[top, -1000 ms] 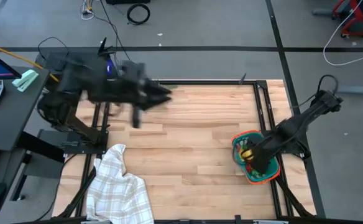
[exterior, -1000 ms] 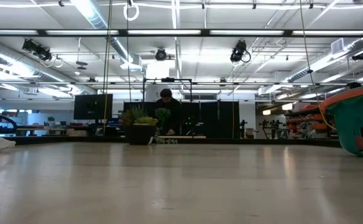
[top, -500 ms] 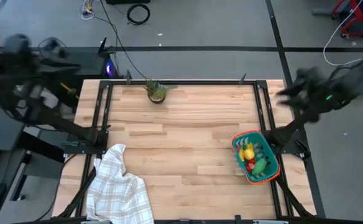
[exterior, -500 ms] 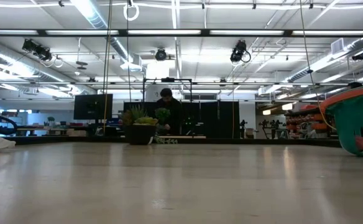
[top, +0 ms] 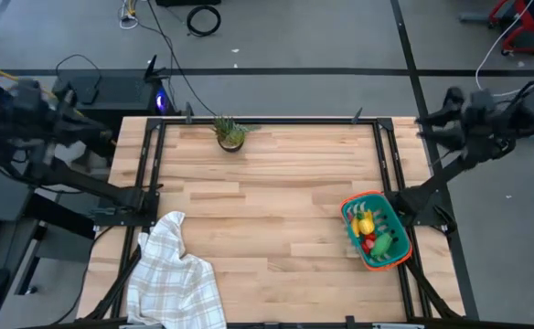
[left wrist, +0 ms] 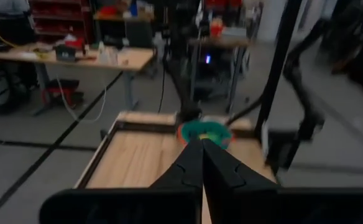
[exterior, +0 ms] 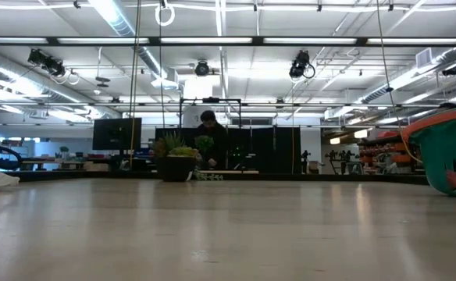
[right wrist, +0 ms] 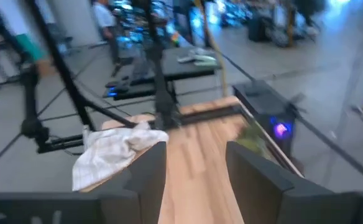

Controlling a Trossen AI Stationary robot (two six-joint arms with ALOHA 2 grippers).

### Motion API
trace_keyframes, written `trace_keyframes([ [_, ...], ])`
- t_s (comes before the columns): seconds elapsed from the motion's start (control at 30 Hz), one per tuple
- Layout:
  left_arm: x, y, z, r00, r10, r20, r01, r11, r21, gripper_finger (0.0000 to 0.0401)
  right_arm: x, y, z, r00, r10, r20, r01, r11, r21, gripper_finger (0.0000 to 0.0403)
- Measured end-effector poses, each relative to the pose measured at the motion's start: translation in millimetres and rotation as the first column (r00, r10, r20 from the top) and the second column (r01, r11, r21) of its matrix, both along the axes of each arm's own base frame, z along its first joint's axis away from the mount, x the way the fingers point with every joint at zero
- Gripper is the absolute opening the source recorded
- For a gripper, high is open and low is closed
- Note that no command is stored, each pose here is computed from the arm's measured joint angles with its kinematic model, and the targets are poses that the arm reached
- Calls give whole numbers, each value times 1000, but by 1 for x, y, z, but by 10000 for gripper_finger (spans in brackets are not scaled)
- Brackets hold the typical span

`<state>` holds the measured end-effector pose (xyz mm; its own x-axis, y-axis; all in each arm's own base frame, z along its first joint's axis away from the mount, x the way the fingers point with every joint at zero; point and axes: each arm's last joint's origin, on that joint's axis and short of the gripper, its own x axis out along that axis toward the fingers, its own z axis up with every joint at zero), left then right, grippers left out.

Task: Pick and placing Produce into tupperware
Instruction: Return to Home Position

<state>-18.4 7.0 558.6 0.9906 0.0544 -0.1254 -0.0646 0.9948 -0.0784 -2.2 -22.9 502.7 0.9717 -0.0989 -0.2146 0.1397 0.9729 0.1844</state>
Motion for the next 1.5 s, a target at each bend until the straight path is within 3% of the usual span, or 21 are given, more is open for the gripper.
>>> trace_keyframes([
  [0.1,13,-1,-15,997,9,-79,-5,999,45,12,18,13,-21,996,60,59,-57,997,-55,174],
  [0.23,13,-1,-39,995,23,-102,-22,1000,12,20,33,24,-62,987,71,142,-66,997,-45,174],
  [0.37,1,1,-63,998,24,58,-23,1000,-15,13,44,31,-109,964,57,259,-63,998,16,174],
  [0.5,5,0,-103,977,30,211,-18,998,-57,6,62,43,-152,919,49,391,-61,998,18,174],
  [0.6,22,-2,-137,939,39,342,-1,994,-111,8,75,51,-177,884,35,466,-33,999,-12,174],
  [0.7,50,-4,-175,917,73,393,-37,994,-99,16,80,51,-198,892,15,452,-4,1000,-27,174],
  [0.83,66,-1,-211,885,235,401,-203,972,-121,17,71,43,-204,883,-12,470,26,999,-22,174],
  [0.93,66,1,-226,859,339,384,-285,939,-192,11,56,36,-198,843,67,534,-39,997,-63,174],
  [1.03,57,2,-226,842,337,422,-267,939,-218,7,40,28,-198,829,107,549,-70,994,-87,174],
  [1.13,50,3,-226,835,331,440,-278,943,-181,10,38,25,-201,879,70,472,-30,995,-93,174],
  [1.27,46,4,-226,827,330,456,-272,944,-189,19,42,28,-202,888,90,451,-73,996,-55,174],
  [1.37,55,2,-239,847,328,417,-260,942,-213,16,47,31,-211,897,100,430,-97,995,-29,174],
  [1.5,75,0,-265,843,326,428,-222,935,-275,9,61,39,-226,859,130,495,-145,989,-8,174],
])
